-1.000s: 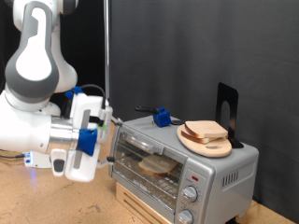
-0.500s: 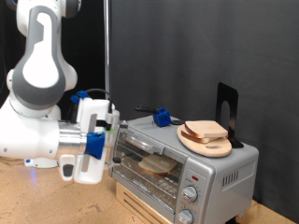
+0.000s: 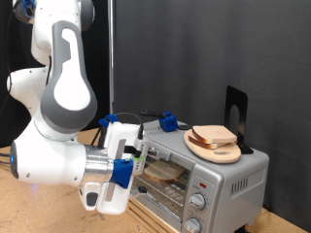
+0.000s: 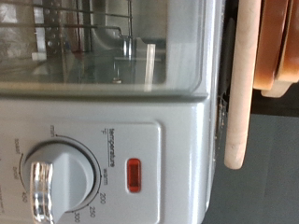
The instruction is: Make a piece of toast with the oven
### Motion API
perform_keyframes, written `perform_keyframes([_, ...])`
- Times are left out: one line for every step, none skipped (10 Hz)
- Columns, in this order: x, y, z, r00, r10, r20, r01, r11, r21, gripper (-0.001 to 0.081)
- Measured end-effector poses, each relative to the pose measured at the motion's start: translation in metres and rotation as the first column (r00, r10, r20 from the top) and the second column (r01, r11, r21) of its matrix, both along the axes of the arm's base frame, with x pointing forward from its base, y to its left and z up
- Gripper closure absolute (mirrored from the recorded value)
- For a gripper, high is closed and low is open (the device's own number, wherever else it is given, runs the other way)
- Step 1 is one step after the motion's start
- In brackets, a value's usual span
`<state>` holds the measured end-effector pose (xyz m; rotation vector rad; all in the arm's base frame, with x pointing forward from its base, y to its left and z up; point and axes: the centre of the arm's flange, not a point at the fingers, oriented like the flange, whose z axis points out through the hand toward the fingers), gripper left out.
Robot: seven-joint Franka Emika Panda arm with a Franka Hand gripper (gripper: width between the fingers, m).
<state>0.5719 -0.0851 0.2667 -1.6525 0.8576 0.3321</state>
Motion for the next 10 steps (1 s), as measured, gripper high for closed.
perform_keyframes([-0.005, 0.001, -0.001, 0.999, 0.029, -0.014, -0.029, 1.000, 0.010, 0.0001])
perform_keyframes([-0.007, 0.001, -0.005, 0.999, 0.028, -0.017, -0.028, 0.999, 0.019, 0.0001])
perform_keyframes([-0.007, 0.001, -0.013, 1.000, 0.011, -0.021, -0.010, 1.000, 0.014, 0.0001])
perform_keyframes([-0.005, 0.002, -0.027, 0.999, -0.011, -0.030, 0.011, 1.000, 0.003, 0.0001])
perform_keyframes([0.001, 0.005, -0.040, 0.999, -0.031, -0.033, 0.031, 1.000, -0.002, 0.0001])
perform_keyframes([0.010, 0.009, -0.051, 0.999, -0.043, -0.028, 0.043, 0.999, 0.006, 0.0001])
perform_keyframes([0.021, 0.013, -0.059, 0.999, -0.050, -0.017, 0.051, 0.999, 0.016, 0.0001])
perform_keyframes([0.031, 0.015, -0.066, 0.999, -0.050, -0.011, 0.050, 0.999, 0.019, 0.0001])
perform_keyframes([0.041, 0.015, -0.072, 0.999, -0.042, -0.007, 0.042, 0.999, 0.016, 0.0001])
perform_keyframes([0.050, 0.015, -0.076, 0.999, -0.033, -0.007, 0.033, 0.999, 0.018, 0.0001])
